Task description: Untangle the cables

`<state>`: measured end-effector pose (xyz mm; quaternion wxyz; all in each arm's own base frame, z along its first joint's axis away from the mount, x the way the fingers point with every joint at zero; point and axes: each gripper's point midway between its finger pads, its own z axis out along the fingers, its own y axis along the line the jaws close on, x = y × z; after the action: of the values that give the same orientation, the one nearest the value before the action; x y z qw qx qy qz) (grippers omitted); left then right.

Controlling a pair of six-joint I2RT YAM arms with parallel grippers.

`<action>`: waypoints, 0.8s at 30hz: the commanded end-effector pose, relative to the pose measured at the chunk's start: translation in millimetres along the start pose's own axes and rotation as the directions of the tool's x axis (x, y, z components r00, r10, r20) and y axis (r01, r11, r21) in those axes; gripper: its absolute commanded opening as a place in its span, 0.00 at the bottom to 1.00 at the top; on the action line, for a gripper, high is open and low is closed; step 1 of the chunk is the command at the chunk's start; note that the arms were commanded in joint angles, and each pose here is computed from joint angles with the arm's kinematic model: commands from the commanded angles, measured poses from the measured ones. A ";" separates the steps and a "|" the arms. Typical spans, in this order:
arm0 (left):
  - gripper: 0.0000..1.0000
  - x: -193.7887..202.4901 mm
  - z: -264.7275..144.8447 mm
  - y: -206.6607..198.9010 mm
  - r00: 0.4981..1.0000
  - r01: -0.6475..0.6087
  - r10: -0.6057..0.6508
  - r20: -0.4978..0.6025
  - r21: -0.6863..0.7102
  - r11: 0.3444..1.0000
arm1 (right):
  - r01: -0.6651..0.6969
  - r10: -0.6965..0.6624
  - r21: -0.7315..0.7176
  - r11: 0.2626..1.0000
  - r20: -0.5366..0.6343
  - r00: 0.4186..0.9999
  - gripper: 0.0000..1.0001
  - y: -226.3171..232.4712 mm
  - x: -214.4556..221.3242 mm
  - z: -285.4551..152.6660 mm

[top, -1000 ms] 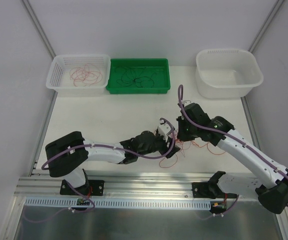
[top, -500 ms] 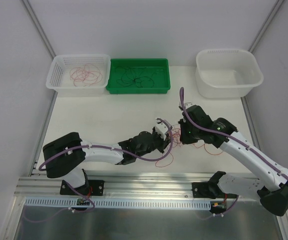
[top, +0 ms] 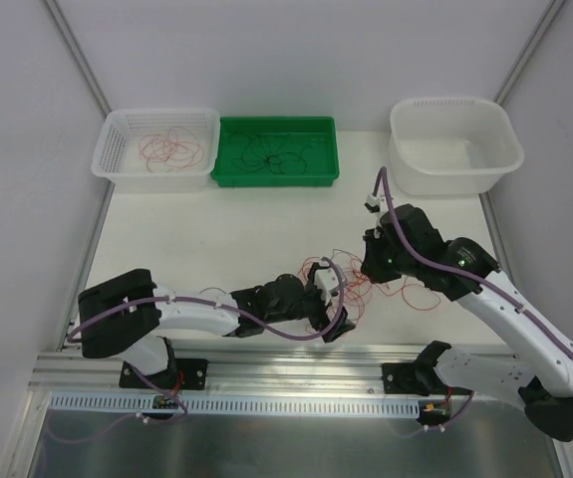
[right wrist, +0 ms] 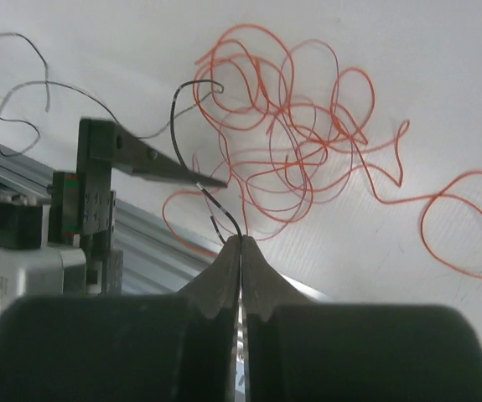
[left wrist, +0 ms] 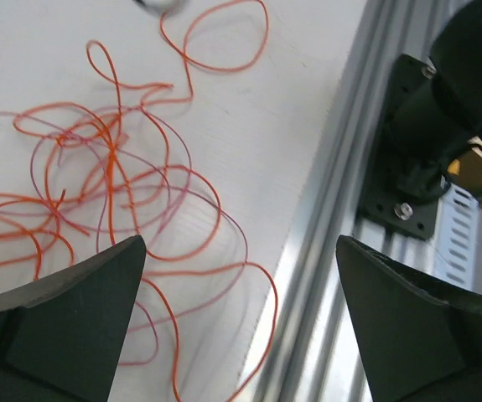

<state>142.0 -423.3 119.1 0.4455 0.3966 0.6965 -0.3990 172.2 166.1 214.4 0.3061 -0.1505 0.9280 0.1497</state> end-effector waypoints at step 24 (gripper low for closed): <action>0.86 62.8 -68.4 108.6 0.995 -0.024 -0.008 -0.098 -0.318 0.948 | 0.074 -0.043 -0.202 0.977 0.153 0.987 0.01 42.6 -41.8 -2.7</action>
<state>182.8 -294.9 45.5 0.4282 0.3497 0.7950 -0.2496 189.6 202.8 233.4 0.3415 -0.1953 0.8949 0.2106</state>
